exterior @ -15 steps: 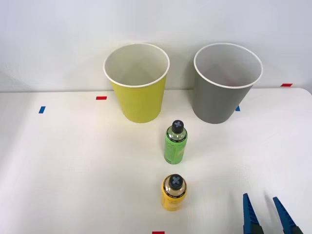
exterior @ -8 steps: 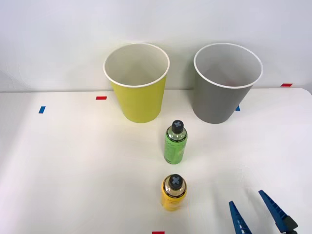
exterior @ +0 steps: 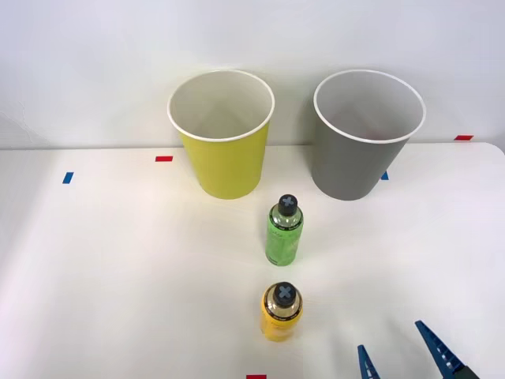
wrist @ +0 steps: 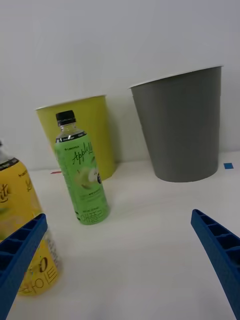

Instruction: Put cans in the gray bin, plastic bottles in the light green bin

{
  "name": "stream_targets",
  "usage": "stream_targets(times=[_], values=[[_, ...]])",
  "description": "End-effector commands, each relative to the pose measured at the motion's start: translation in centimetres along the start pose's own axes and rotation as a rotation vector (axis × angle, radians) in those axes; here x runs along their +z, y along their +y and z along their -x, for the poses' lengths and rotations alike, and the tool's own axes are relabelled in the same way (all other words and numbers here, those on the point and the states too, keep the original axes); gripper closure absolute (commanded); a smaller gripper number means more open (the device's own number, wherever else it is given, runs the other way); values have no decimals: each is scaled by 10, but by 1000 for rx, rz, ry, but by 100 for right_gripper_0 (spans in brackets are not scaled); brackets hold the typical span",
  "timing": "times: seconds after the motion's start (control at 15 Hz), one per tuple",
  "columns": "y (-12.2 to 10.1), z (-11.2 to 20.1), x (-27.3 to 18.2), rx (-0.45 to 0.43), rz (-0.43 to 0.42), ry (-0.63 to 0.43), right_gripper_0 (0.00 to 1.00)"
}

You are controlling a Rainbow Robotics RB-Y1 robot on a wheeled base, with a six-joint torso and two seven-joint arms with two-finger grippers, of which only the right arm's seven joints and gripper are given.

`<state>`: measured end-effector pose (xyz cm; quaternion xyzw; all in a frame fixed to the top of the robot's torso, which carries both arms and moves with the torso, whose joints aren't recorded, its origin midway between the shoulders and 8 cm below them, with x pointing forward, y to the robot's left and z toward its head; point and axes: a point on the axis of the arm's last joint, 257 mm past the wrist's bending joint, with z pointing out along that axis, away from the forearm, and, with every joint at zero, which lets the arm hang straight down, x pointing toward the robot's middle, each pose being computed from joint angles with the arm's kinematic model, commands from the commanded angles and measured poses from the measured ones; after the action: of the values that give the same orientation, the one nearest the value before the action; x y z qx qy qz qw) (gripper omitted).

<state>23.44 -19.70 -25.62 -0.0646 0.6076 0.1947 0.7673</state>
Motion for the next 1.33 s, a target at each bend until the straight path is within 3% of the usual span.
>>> stream_targets(times=[0.07, 0.73, 1.33], values=[[11, 1, 9, -25, 96, -1, 0], [64, 6, 27, -49, 348, -46, 0], [98, -5, 42, -52, 419, -43, 0]])
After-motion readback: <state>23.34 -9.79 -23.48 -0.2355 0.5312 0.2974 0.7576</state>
